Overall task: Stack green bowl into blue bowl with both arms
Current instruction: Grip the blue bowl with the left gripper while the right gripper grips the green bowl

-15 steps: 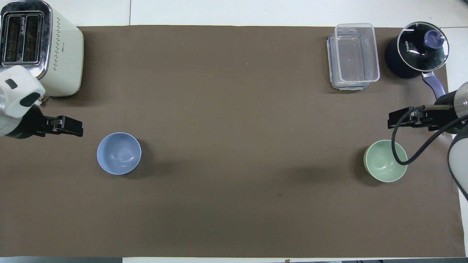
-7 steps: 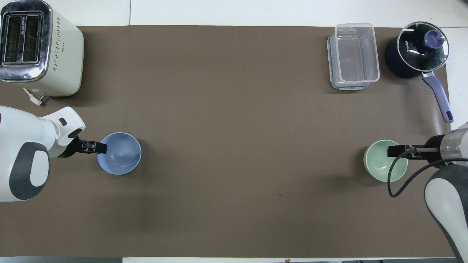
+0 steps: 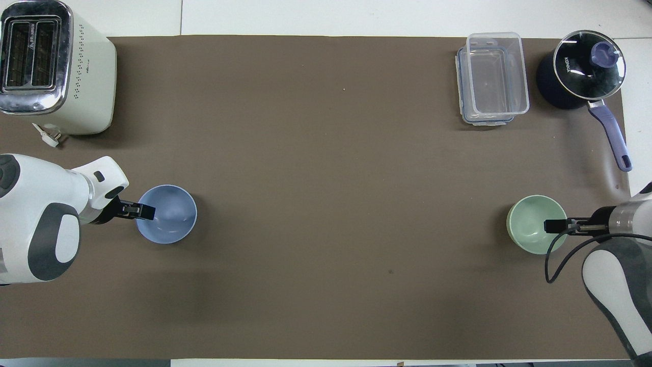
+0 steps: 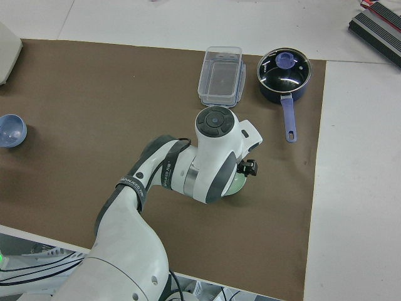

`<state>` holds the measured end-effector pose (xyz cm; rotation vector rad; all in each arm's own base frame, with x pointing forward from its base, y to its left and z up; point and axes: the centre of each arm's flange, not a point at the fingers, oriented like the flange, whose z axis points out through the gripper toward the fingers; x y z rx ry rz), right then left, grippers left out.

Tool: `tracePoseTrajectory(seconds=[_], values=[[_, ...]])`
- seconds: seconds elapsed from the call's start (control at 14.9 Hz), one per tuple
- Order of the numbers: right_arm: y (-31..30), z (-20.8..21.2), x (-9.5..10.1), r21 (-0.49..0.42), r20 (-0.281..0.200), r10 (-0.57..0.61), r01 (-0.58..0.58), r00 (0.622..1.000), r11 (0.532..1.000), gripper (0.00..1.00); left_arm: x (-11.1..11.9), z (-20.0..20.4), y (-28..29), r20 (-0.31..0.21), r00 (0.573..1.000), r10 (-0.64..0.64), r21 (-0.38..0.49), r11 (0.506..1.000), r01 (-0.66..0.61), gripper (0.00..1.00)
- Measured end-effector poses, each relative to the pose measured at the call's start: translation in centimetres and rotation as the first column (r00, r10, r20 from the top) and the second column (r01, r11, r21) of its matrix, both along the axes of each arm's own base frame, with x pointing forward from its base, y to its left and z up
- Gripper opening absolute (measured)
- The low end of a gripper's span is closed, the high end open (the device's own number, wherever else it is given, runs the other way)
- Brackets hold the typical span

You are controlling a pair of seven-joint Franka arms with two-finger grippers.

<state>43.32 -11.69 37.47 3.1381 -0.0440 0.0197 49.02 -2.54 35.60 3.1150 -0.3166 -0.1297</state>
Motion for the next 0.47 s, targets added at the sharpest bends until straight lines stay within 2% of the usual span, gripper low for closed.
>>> tracePoseTrajectory(seconds=[0.4,0.47], values=[[-3.1,-5.2,-0.6,-0.004,0.014,0.008,-0.008,1.000,1.000,1.00,-0.7,-0.5,0.0,-0.053,0.999,-0.007,0.002,1.000,0.007,0.86],[-3.6,-5.9,-0.7,-0.001,0.007,0.006,-0.006,1.000,1.000,0.92,-0.8,-0.7,0.0,-0.060,0.998,-0.007,0.002,1.000,0.007,0.85]])
